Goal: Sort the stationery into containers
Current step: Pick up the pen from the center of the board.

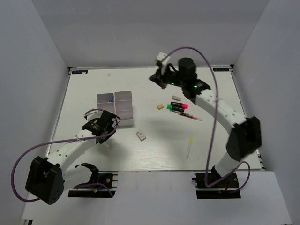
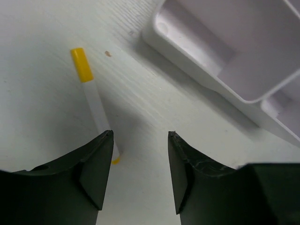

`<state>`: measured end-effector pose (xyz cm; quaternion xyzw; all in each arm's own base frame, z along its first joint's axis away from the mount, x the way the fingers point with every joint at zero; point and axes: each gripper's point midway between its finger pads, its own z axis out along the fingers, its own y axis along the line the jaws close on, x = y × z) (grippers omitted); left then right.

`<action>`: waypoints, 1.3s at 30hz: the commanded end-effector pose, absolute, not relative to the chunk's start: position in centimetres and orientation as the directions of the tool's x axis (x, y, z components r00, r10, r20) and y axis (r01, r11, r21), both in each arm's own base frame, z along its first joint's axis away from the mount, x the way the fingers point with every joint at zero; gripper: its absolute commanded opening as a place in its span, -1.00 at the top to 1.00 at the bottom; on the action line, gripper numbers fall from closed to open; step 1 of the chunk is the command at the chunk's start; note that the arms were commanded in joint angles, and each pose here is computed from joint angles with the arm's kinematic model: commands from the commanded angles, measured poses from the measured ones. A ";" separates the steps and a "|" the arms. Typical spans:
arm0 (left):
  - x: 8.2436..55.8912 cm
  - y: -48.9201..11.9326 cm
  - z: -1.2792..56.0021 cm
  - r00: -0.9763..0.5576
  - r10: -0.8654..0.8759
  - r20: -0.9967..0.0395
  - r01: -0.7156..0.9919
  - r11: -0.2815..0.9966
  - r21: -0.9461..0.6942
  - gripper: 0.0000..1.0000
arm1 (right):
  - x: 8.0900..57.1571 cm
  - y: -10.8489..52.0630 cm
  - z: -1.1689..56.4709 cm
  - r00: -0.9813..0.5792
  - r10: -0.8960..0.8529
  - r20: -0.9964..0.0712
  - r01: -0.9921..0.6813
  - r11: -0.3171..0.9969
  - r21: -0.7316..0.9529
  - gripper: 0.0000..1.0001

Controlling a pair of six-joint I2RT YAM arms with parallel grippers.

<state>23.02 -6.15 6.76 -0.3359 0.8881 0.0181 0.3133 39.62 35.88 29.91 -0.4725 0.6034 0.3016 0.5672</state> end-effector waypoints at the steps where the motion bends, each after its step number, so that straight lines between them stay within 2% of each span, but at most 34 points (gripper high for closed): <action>1: 23.4 -4.8 7.0 -0.479 -0.637 -0.603 -0.692 0.698 -0.187 -0.20 | 39.2 30.0 27.7 -0.057 -0.210 -0.976 -0.837 0.543 -0.068 0.84; 2: 23.3 -4.5 6.8 -0.476 -0.634 -0.609 -0.702 0.691 -0.172 -0.15 | 37.6 28.5 25.5 -0.109 -0.225 -0.968 -0.847 0.530 -0.027 0.66; 4: 23.2 -3.7 7.0 -0.430 -0.649 -0.628 -0.735 0.655 -0.173 -0.05 | 35.2 28.0 25.7 -0.120 -0.203 -0.972 -0.876 0.483 0.007 0.29; 5: 22.9 -3.4 6.9 -0.418 -0.653 -0.631 -0.750 0.640 -0.166 0.00 | 33.7 26.9 24.5 -0.151 -0.200 -0.968 -0.874 0.485 0.036 0.26; 10: 21.3 -2.7 5.5 -0.396 -0.681 -0.616 -0.787 0.597 -0.154 0.02 | 31.2 25.6 22.7 -0.190 -0.170 -0.967 -0.888 0.451 0.095 0.26; 13: 20.4 -2.1 5.0 -0.388 -0.683 -0.619 -0.802 0.581 -0.139 -0.18 | 30.5 25.3 22.4 -0.185 -0.165 -0.969 -0.897 0.431 0.098 0.23; 17: 20.0 -1.3 4.6 -0.371 -0.674 -0.639 -0.817 0.564 -0.121 -0.24 | 29.6 25.0 22.1 -0.194 -0.153 -0.969 -0.906 0.407 0.117 0.18; 23: 20.8 -1.5 3.8 -0.371 -0.668 -0.645 -0.819 0.563 -0.112 -0.24 | 27.8 24.4 20.5 -0.225 -0.139 -0.964 -0.909 0.385 0.157 0.18; 29: 21.6 -1.9 2.3 -0.395 -0.654 -0.645 -0.818 0.570 -0.077 -0.24 | 26.8 23.5 20.7 -0.192 -0.137 -0.972 -0.913 0.389 0.126 0.15; 36: 22.0 -2.1 1.4 -0.403 -0.650 -0.644 -0.819 0.571 -0.064 -0.12 | 26.1 22.8 20.9 -0.164 -0.123 -0.979 -0.911 0.400 0.103 0.15; 39: 21.2 -2.0 0.4 -0.424 -0.659 -0.622 -0.823 0.566 -0.039 0.09 | 25.9 22.7 21.1 -0.159 -0.117 -0.980 -0.911 0.400 0.100 0.15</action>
